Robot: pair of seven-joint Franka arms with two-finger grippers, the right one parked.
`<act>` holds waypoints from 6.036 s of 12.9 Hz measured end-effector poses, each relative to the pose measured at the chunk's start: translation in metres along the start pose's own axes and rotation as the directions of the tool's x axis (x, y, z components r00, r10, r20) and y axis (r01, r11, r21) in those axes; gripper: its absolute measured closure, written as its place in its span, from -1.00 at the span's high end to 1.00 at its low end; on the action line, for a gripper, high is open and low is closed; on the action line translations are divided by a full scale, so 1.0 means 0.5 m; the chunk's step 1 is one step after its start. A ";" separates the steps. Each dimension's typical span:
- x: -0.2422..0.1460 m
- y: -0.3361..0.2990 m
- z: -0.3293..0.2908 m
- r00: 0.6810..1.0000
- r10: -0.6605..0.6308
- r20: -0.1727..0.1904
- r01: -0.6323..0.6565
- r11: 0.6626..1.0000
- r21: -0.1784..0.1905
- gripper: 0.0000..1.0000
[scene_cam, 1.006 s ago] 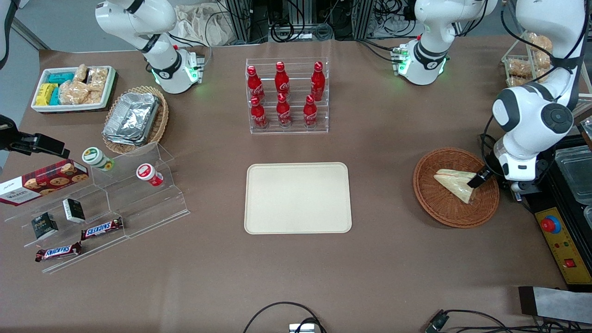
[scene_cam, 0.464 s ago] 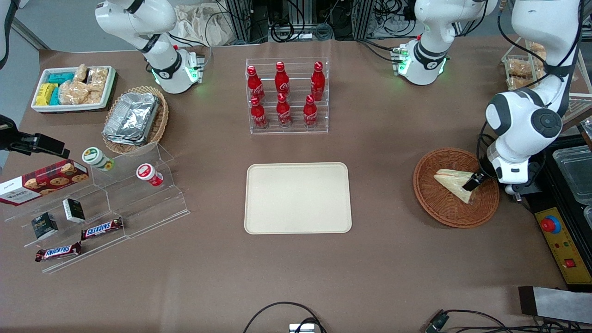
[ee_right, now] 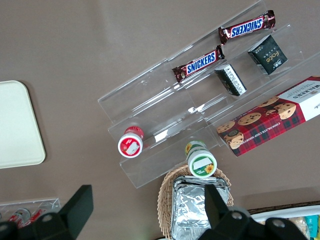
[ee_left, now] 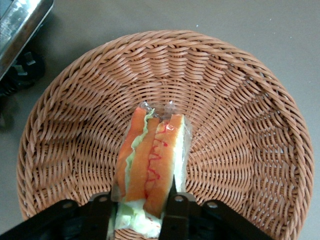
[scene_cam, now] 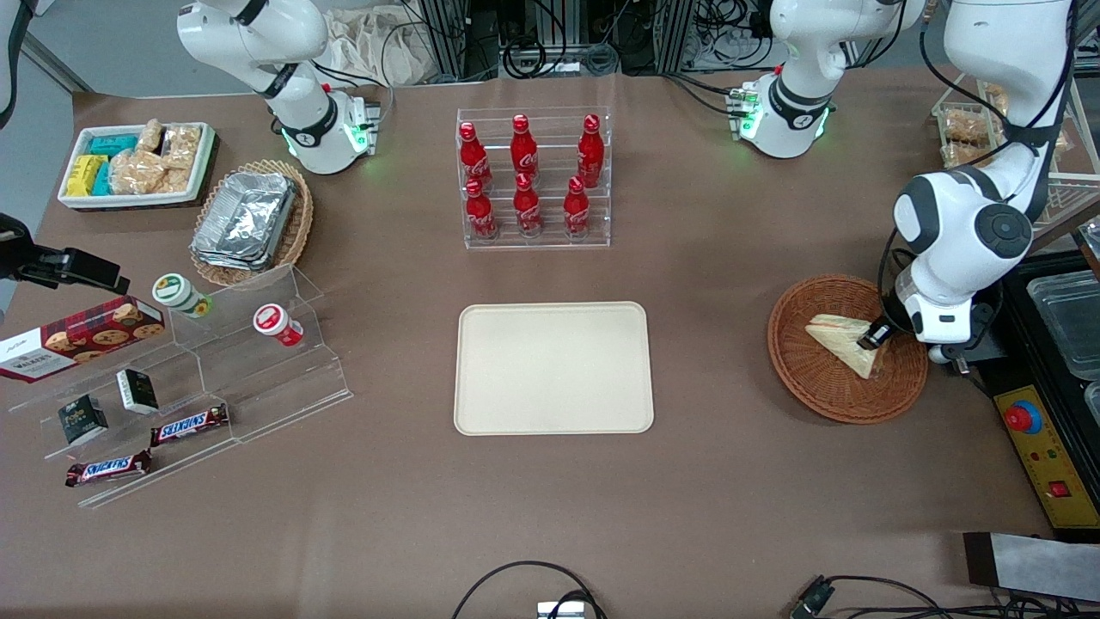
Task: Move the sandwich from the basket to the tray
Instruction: 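Lower the open left gripper and close it on the sandwich, then lift the sandwich with the left gripper and carry it toward the cream tray, then lower the sandwich onto the cream tray with the left gripper, then open the left gripper and raise it off the sandwich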
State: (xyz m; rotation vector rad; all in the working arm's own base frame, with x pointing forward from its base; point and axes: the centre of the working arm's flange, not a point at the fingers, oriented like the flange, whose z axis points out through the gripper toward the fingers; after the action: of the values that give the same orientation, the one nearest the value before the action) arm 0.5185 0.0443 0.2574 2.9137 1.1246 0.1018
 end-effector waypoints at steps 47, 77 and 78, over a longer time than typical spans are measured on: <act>-0.607 0.690 -0.060 0.704 0.705 -0.085 -0.710 0.702 -0.056 -0.71; -0.507 0.755 -0.117 0.834 0.526 -0.167 -0.534 0.846 -0.002 0.64; -0.500 0.756 -0.126 0.839 0.518 -0.168 -0.524 0.852 0.007 0.71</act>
State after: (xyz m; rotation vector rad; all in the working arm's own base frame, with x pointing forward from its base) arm 0.5831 -0.4042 0.3212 3.1307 0.2902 0.3710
